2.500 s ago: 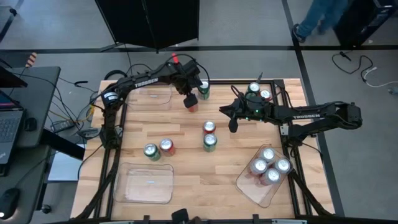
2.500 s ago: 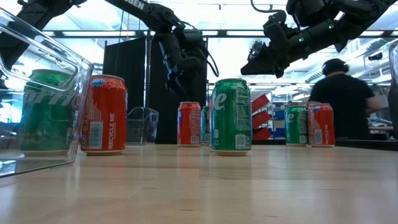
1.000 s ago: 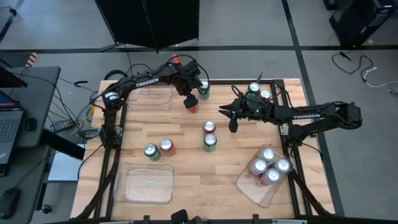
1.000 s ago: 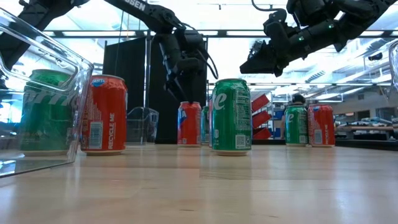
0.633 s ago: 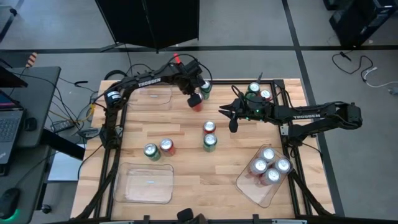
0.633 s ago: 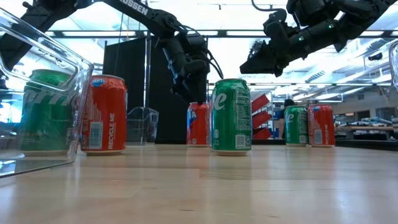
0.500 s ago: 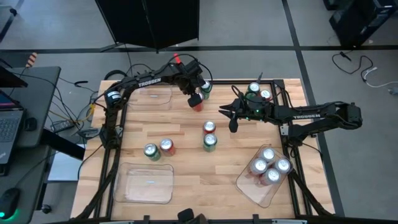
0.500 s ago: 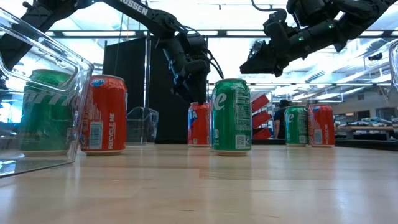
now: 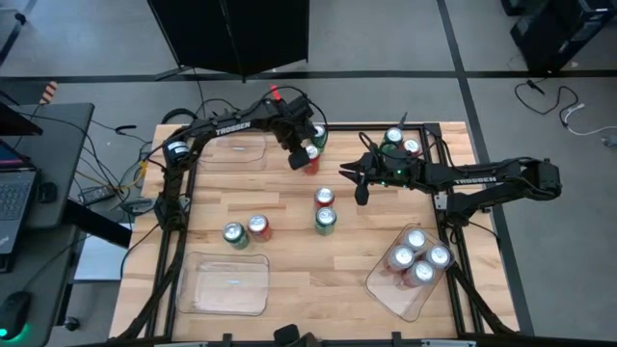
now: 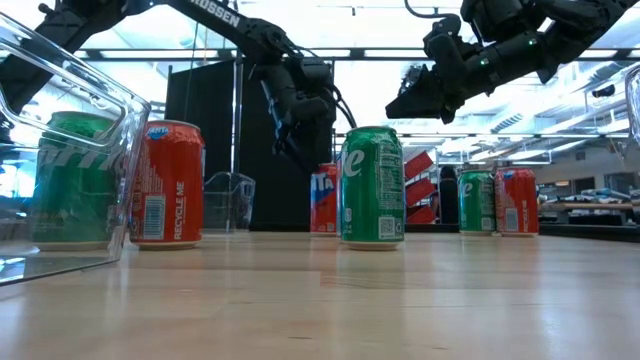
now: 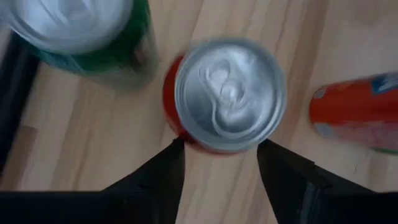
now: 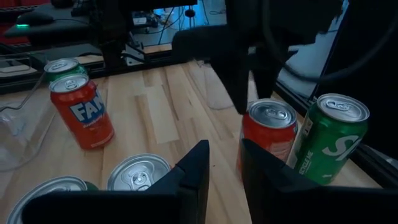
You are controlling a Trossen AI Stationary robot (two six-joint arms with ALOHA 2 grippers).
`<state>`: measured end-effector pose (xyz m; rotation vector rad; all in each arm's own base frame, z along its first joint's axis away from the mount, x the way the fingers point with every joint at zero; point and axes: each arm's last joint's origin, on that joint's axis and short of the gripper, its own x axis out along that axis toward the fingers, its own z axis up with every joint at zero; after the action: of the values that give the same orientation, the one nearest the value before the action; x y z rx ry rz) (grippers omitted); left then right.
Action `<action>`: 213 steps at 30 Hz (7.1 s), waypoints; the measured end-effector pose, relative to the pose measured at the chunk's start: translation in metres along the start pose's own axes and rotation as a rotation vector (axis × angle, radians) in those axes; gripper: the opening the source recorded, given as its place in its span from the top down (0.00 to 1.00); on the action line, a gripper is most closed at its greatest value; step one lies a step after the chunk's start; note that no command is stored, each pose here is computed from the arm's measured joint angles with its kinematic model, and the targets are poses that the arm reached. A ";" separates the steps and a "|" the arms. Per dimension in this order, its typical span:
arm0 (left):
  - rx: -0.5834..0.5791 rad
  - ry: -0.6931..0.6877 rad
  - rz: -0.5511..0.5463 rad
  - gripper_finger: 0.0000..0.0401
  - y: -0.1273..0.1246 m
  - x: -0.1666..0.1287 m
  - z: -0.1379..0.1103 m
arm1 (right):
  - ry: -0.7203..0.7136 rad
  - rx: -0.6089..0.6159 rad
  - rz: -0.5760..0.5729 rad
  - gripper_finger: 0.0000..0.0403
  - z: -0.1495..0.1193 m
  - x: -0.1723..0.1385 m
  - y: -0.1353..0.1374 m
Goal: Sort soda cans
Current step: Put the orange soda can into the top left transparent bin
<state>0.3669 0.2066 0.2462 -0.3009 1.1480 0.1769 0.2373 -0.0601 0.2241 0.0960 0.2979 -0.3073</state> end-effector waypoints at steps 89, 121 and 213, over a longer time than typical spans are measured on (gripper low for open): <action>-0.110 0.184 0.132 0.28 -0.003 -0.035 0.006 | 0.216 0.066 -0.072 1.00 0.017 0.055 -0.029; -0.099 0.213 0.042 0.28 0.001 -0.011 0.008 | 0.186 0.074 -0.043 0.99 0.020 0.056 -0.028; -0.063 0.224 0.038 0.02 -0.017 -0.024 0.015 | 0.204 0.081 0.024 0.73 0.002 0.079 -0.022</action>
<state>0.3752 0.1953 0.2762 -0.3621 1.3719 0.2170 0.3027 -0.1041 0.2009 0.2108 0.4860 -0.2861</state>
